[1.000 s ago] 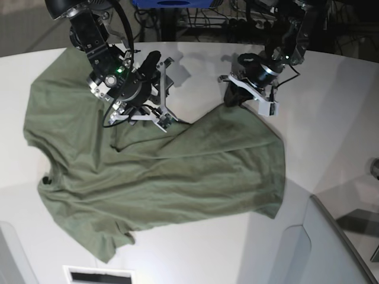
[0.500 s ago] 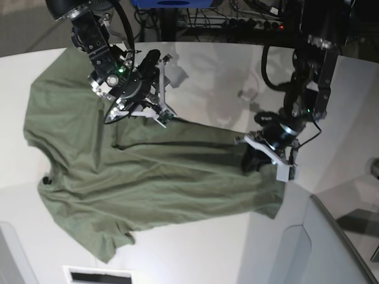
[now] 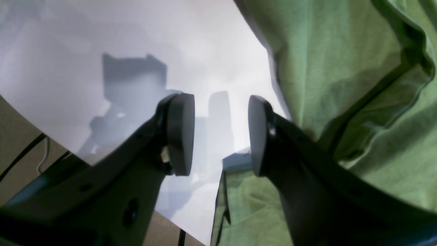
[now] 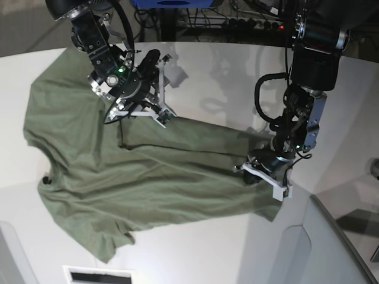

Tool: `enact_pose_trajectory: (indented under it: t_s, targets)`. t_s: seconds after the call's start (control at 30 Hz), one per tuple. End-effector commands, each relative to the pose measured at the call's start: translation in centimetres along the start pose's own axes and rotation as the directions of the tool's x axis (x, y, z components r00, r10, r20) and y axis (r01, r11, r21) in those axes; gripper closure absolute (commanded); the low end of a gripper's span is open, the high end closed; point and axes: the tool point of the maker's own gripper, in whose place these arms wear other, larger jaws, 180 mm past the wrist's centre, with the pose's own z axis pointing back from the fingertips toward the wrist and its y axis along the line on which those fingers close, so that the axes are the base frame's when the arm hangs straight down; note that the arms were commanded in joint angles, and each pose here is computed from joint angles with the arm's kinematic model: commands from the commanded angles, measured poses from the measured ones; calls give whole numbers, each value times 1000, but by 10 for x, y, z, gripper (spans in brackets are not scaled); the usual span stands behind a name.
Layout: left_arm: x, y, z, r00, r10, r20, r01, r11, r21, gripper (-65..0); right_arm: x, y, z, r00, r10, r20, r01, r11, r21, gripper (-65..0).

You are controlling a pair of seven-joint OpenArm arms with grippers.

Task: Layout the t-shirt on the table in an organized manner, then fold the t-shirt properly
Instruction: 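Lower the left gripper onto the shirt body and grasp the fabric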

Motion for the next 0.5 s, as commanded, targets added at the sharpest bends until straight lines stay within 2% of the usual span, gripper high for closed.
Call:
enact_pose_trajectory:
  t_s: [0.0, 0.13, 0.17, 0.23, 0.3, 0.37, 0.47]
  targets:
    - [31, -11, -2, 997, 8, 76, -6, 1000, -28, -46, 11, -4, 4, 999, -2, 38, 3, 1000, -9, -234]
    - [32, -12, -2, 997, 11, 79, -8, 1000, -30, -355, 11, -4, 4, 999, -2, 38, 3, 1000, -9, -234]
    - [33, -12, -2, 997, 11, 82, -8, 999, -31, -411, 11, -4, 4, 999, -1, 38, 1, 1000, -8, -234]
    - [37, -15, -1, 996, 12, 93, -9, 999, -38, -484, 11, -3, 4, 999, 0, 38, 0, 1000, -7, -234]
    - [45, -19, -1, 994, 8, 105, -3, 999, -46, -502, 12, -2, 3, 999, 1, 39, -1, 1000, -5, -234]
    - [39, -21, 2, 995, 4, 102, 2, 999, -53, -477, 11, -2, 3, 999, 0, 37, 0, 1000, -4, -234]
    - [15, -19, 9, 997, 4, 76, 0, 999, -54, -357, 10, -3, 3, 999, -4, 35, 4, 1000, -6, -233]
